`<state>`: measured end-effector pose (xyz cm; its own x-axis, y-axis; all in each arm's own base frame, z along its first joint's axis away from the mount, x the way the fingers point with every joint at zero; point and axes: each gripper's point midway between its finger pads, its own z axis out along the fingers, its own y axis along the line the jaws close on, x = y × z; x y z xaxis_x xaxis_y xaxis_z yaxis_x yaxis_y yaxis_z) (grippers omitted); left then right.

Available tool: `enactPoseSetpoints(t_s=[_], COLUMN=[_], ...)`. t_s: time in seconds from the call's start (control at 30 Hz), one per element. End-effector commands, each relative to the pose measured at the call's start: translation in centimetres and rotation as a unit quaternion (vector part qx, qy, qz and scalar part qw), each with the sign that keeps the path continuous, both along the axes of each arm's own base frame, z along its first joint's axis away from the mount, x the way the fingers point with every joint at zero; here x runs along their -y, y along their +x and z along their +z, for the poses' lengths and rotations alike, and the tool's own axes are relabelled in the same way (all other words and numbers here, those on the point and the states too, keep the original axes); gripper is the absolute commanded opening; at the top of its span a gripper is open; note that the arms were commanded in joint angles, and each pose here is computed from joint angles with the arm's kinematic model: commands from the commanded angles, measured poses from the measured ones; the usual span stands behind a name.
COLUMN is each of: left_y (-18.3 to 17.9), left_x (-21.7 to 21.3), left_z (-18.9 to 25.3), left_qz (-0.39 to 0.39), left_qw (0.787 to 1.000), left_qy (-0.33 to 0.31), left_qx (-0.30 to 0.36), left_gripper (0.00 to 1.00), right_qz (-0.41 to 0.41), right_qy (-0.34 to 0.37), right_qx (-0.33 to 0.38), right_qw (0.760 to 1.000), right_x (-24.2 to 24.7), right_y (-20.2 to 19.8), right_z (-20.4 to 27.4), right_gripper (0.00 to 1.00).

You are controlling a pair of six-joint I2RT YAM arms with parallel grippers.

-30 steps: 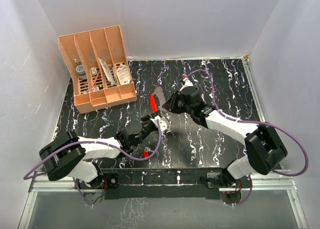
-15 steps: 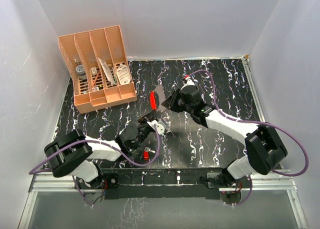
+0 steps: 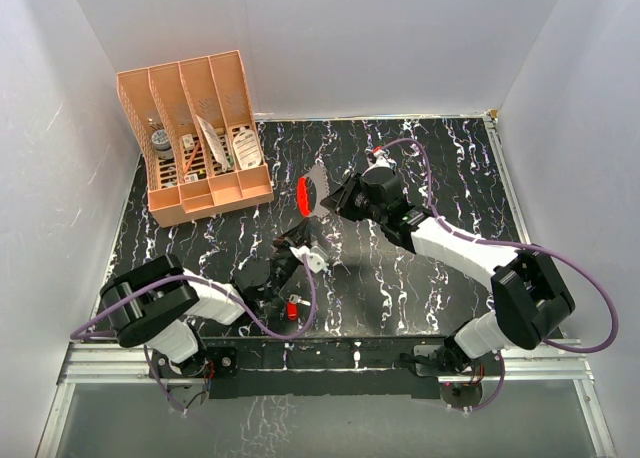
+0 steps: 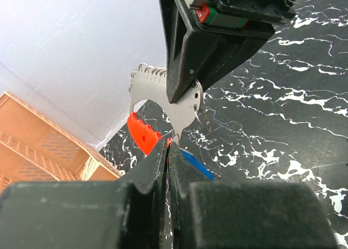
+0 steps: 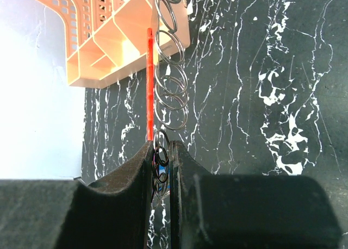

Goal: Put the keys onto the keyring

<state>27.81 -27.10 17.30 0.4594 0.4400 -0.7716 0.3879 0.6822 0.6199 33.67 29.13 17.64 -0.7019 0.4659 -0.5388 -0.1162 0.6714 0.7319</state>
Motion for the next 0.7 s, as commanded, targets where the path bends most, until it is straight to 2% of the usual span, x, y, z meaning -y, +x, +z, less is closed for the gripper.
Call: enactPoseSetpoints(t_s=[0.0,0.67], left_y=[-0.45,0.17], left_x=[0.29,0.74], left_z=[1.80,2.39], left_qz=[-0.014,-0.003], left_qw=[0.999,0.998], left_qy=[-0.039,-0.040], left_qx=[0.026,0.056], left_gripper=[0.00,0.00], right_qz=[-0.007,-0.010], right_qy=[0.052,0.057], right_qx=[0.046,0.024], right_qw=[0.998,0.998], right_x=[-1.10,-1.29], right_y=[1.71,1.61], right_z=[4.96,4.43], right_gripper=[0.00,0.00])
